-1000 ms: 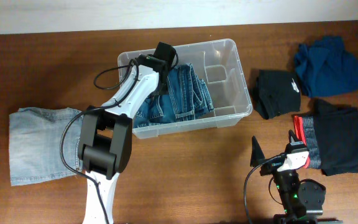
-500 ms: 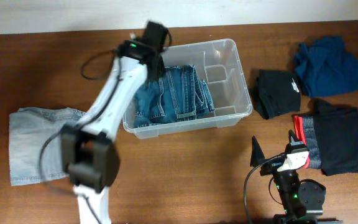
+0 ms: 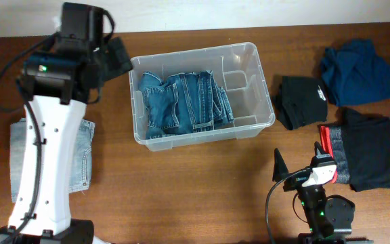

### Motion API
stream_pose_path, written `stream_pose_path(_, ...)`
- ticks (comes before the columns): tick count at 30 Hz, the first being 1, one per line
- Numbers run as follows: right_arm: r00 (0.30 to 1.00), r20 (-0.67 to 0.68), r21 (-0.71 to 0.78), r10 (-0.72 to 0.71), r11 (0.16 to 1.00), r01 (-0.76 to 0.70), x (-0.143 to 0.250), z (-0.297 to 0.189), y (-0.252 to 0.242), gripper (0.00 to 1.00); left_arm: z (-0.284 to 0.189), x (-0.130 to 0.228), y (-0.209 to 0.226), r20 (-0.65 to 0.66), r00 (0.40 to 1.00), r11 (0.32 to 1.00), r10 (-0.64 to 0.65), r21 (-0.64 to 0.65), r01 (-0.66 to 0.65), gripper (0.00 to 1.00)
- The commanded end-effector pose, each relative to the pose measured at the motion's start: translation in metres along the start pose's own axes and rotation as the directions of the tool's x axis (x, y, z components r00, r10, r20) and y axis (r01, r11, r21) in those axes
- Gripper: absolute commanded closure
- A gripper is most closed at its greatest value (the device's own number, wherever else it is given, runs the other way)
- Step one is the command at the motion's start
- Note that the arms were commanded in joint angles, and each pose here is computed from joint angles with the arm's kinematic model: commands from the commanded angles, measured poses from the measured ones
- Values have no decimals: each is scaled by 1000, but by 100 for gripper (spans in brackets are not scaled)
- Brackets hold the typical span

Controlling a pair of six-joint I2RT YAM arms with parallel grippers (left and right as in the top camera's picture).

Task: Pack container
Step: 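Raise the left gripper out of the bin and hold it aside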

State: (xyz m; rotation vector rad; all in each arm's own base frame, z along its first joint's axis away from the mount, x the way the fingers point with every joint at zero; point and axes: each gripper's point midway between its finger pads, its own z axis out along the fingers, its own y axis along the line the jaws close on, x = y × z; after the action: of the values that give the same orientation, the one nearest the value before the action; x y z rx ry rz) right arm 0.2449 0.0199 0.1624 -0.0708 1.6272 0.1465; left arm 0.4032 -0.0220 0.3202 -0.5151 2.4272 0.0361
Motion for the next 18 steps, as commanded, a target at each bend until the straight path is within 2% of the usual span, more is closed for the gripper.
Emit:
stream_pose_path(1, 1000, -3, -21, -7, 1000, 7, 2, 0, 4, 1, 4, 4, 17, -32, 999, 999, 1, -48, -2, 1)
stream_pose_path(9, 1000, -2, -21, -7, 1000, 7, 2, 0, 4, 2, 3, 23, 28, -113, 993, 996, 13, -85, -22, 1)
stream_pose_path(18, 1000, -2, -21, -7, 1000, 7, 2, 0, 4, 1, 3, 31, 22, -155, 988, 999, 14, -46, -22, 1)
